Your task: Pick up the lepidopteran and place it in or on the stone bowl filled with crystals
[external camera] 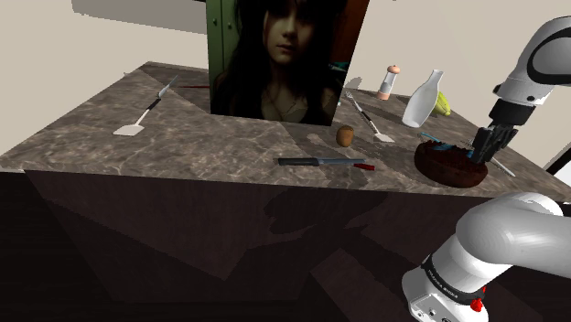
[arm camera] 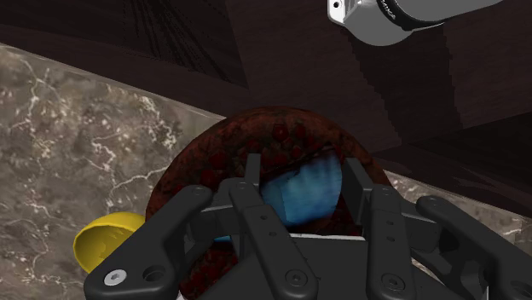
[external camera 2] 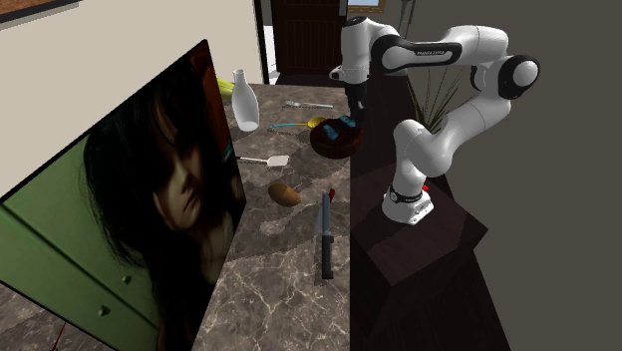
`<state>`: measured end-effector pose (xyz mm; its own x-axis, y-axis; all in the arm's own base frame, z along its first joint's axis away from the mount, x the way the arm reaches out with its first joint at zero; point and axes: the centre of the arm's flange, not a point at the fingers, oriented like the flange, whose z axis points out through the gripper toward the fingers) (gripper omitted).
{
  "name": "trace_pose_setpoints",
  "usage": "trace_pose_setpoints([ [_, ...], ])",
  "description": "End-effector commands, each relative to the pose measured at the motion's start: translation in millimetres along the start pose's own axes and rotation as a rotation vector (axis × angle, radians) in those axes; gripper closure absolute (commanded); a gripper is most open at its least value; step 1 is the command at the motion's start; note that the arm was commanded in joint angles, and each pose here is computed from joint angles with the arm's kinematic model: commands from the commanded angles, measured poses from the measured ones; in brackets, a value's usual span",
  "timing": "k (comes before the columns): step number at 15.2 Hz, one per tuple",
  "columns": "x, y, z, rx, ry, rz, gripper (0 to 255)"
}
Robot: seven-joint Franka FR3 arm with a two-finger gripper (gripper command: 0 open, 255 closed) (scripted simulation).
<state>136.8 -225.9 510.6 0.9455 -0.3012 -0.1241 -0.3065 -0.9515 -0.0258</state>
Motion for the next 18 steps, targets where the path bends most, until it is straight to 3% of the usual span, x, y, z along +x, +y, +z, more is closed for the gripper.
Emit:
trace_pose_setpoints([
  [1,0.0,0.0,0.0,0.000,0.000,0.000,0],
  [6,0.0,0.0,0.0,0.000,0.000,0.000,0],
  [10,0.0,0.0,-49.9,0.000,0.000,0.000,0],
  [18,0.0,0.0,-49.9,0.000,0.000,0.000,0],
])
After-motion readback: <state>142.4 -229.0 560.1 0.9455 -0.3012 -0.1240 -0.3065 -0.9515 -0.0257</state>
